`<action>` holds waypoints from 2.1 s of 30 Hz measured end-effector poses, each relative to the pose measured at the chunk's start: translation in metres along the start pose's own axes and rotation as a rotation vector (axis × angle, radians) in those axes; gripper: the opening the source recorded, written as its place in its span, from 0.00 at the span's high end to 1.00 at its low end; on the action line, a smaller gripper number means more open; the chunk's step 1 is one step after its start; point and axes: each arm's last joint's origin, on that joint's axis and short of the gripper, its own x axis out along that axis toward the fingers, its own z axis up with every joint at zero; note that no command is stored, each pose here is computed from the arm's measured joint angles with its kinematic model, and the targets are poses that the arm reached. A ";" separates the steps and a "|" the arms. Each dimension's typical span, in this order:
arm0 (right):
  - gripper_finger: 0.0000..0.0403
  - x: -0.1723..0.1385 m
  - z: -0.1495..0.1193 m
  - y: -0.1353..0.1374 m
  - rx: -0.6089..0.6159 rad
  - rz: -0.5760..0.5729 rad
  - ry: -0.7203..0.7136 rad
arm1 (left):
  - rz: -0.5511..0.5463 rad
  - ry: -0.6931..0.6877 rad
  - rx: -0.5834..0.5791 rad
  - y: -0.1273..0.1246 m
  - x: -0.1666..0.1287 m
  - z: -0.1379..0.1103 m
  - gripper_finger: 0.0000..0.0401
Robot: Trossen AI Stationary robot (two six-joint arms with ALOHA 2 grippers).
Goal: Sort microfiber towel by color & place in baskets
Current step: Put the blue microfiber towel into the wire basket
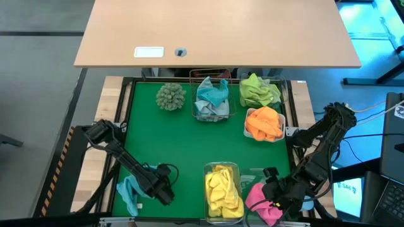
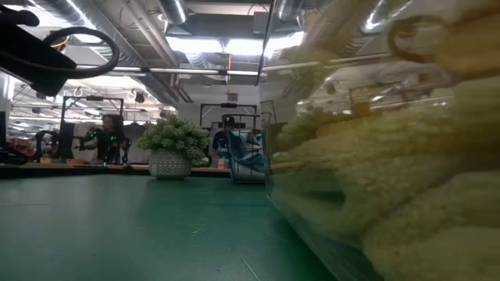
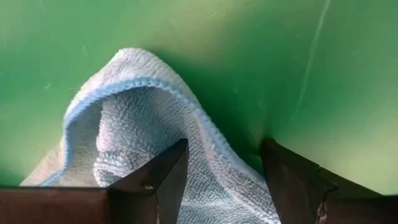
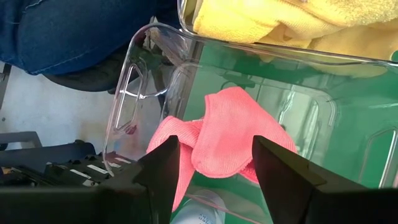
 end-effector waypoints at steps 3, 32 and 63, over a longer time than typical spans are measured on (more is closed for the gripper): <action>0.50 0.000 0.000 0.000 -0.001 -0.009 -0.007 | 0.000 0.012 0.013 0.000 0.000 0.000 0.54; 0.50 -0.005 0.026 -0.017 -0.272 -0.467 -0.368 | -0.459 -0.496 0.028 0.004 -0.120 0.022 1.00; 0.50 -0.031 0.104 -0.111 -0.162 -0.483 -0.626 | -0.677 -1.296 0.374 0.000 -0.250 0.105 1.00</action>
